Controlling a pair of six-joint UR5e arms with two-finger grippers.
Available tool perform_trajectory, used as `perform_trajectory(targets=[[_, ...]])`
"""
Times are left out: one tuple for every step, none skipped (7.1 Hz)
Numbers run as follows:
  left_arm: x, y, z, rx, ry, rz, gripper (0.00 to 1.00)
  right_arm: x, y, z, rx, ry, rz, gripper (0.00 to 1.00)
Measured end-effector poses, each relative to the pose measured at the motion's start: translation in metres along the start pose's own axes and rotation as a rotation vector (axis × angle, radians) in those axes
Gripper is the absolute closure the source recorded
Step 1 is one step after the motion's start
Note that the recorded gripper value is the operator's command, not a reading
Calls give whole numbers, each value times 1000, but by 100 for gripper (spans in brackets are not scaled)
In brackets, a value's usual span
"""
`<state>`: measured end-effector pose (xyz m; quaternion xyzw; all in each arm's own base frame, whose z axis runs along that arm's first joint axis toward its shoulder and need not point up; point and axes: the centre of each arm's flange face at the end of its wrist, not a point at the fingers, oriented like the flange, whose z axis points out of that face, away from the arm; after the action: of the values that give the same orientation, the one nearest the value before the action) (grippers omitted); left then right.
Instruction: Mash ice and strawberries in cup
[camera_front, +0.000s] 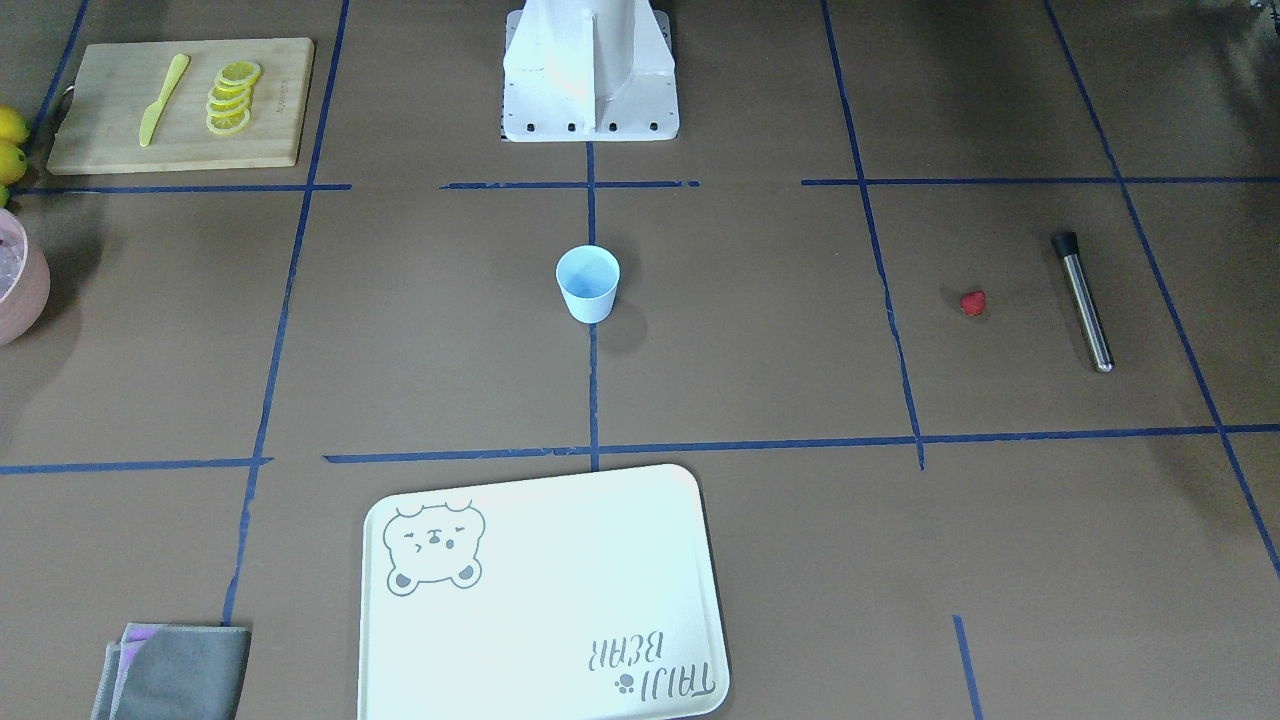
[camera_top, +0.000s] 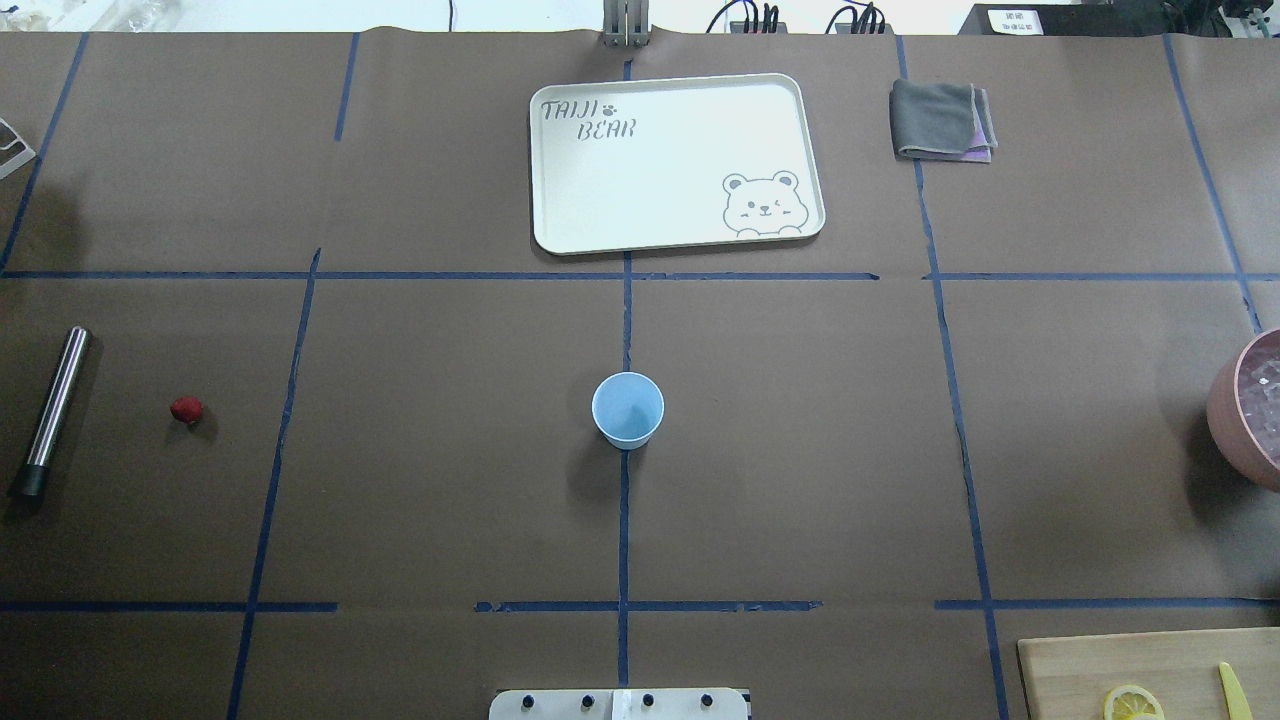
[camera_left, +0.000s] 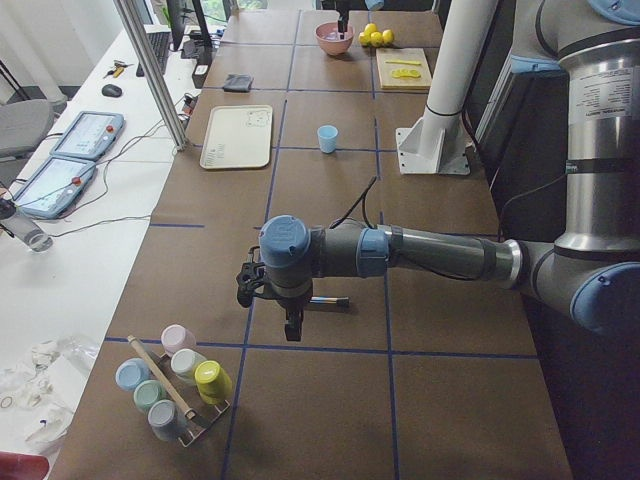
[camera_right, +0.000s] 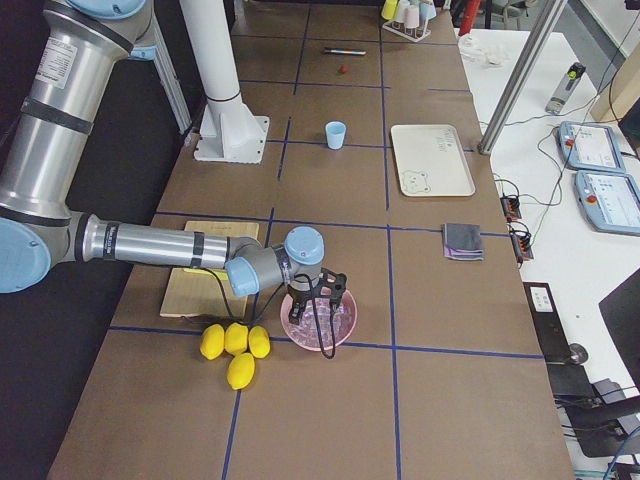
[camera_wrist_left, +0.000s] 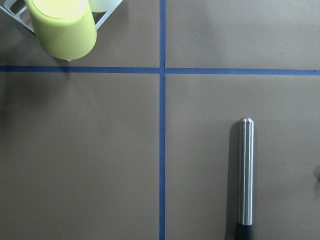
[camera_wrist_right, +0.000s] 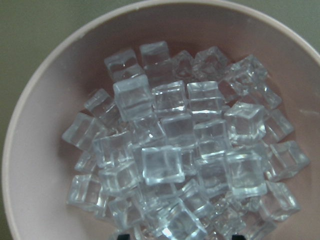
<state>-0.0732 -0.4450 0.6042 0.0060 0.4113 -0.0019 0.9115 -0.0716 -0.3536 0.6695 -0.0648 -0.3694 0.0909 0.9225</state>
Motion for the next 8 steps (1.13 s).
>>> perform_trajectory(targets=[[0, 0, 0, 0, 0, 0, 0, 0, -1, 1, 0, 2, 0, 26], [-1, 0, 1, -1, -1, -1, 0, 0, -2, 2, 2, 4, -1, 30], [-1, 0, 1, -2, -1, -2, 0, 0, -3, 2, 5, 8, -1, 34], [-2, 0, 1, -2, -1, -3, 0, 1, -3, 2, 9, 11, -1, 43], [-2, 0, 1, -3, -1, -3, 0, 1, -4, 2, 11, 13, -1, 55], [-2, 0, 2, -3, -1, -3, 0, 1, -3, 2, 11, 13, -1, 71], [-2, 0, 2, -4, -1, -4, 0, 2, -3, 2, 11, 14, -1, 88], [-2, 0, 2, -4, -1, -4, 0, 2, -3, 2, 11, 14, -3, 97]])
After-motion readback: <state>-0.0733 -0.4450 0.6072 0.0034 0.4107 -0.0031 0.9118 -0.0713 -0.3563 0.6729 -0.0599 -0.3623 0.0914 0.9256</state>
